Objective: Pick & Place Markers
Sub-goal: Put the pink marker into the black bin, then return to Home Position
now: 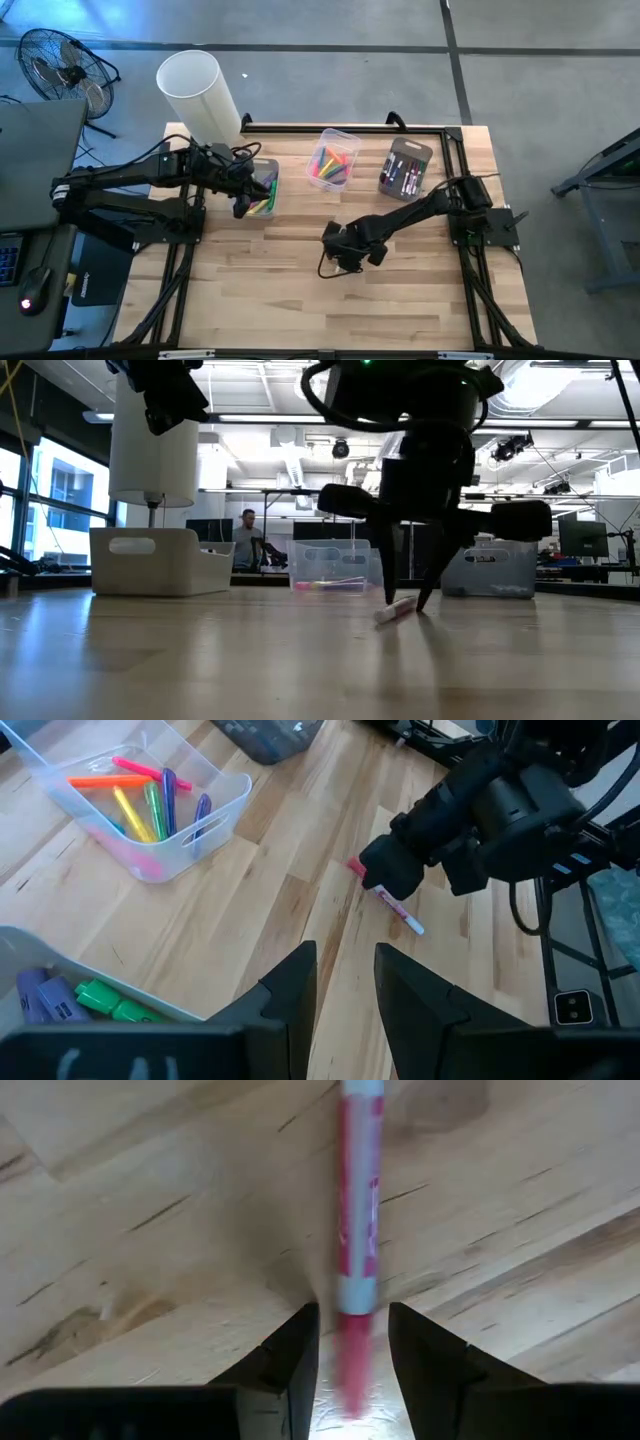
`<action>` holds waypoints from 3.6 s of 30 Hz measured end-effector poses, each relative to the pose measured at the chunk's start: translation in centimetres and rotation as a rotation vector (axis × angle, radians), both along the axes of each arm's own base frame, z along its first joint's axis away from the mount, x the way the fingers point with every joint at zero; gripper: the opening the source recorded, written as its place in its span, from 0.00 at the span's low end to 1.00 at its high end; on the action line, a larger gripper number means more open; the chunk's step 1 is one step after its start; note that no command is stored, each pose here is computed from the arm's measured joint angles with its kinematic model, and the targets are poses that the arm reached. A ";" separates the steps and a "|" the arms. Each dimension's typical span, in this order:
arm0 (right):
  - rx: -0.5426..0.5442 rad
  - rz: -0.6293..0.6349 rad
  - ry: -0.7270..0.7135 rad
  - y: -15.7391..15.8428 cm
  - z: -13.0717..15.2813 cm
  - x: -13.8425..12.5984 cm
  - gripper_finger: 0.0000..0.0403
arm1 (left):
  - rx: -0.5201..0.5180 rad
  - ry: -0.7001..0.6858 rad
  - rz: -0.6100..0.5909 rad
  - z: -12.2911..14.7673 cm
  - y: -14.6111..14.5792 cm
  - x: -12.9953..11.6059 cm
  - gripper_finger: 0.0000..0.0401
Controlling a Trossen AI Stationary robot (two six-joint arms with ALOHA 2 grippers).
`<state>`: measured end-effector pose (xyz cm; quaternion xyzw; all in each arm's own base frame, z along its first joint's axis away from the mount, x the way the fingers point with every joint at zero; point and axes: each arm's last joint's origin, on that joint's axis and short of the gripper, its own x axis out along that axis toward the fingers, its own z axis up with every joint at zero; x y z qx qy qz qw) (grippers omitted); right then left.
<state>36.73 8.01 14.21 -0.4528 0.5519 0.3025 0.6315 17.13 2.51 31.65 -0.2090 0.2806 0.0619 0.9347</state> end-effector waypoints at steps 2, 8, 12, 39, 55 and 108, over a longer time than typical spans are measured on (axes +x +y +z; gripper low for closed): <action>-0.008 -0.006 -0.022 0.0 -0.3 0.0 0.28 | 0.000 0.000 0.000 0.0 0.0 0.0 0.25; 0.012 -0.046 -0.013 -0.1 -0.8 -0.5 0.23 | 0.000 0.001 0.001 0.0 0.0 0.0 0.25; 0.083 -0.162 -0.003 -0.1 -0.8 -0.6 0.15 | 0.000 0.002 0.001 0.0 0.0 0.0 0.25; 0.597 -1.387 -0.209 -3.7 9.7 -3.6 0.07 | 0.019 -0.002 -0.019 0.0 0.0 0.0 0.25; 0.383 -2.391 -0.595 -17.8 17.3 -15.1 0.06 | 0.051 -0.016 -0.037 0.1 0.0 0.1 0.25; 0.134 -2.526 -0.224 -20.3 11.0 -12.1 0.19 | 0.267 0.134 0.136 -0.7 0.7 -0.6 0.20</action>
